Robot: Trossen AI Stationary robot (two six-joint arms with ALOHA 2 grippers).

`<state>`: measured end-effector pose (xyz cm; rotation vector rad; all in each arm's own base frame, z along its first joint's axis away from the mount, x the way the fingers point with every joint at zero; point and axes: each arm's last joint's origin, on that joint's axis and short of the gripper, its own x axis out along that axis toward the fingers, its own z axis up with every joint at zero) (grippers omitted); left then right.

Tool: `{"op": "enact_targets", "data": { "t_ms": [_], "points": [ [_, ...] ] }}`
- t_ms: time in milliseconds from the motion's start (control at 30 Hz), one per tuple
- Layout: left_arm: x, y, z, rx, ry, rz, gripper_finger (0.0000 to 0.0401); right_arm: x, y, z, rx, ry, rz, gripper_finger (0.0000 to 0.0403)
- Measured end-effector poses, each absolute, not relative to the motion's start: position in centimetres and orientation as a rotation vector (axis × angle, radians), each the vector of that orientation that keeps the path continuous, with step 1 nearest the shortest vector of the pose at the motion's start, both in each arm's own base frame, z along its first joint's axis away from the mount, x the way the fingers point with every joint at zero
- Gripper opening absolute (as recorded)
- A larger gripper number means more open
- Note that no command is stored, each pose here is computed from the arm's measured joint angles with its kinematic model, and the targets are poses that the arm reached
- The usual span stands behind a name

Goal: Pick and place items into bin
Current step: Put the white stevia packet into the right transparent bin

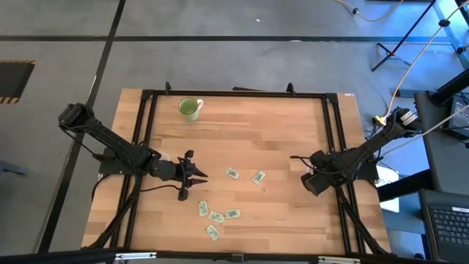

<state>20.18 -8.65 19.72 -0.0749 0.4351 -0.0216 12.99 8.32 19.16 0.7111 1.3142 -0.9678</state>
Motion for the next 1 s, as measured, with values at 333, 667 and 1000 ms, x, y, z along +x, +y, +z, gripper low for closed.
{"op": "enact_targets", "data": {
  "t_ms": [333,667,1000],
  "points": [
    [20.2,-8.7,19.7,-0.076,0.434,-0.022,0.0075,13.0,8.3,19.2,0.729,1.304,-0.989,0.0074],
    [20.2,-8.7,19.7,-0.075,0.434,-0.021,0.0075,15.9,9.5,21.4,0.688,1.167,-0.663,0.0099],
    [20.2,-8.7,19.7,-0.076,0.434,-0.021,0.0075,22.3,10.4,24.0,0.36,0.727,-0.175,0.0089]
  ]
}}
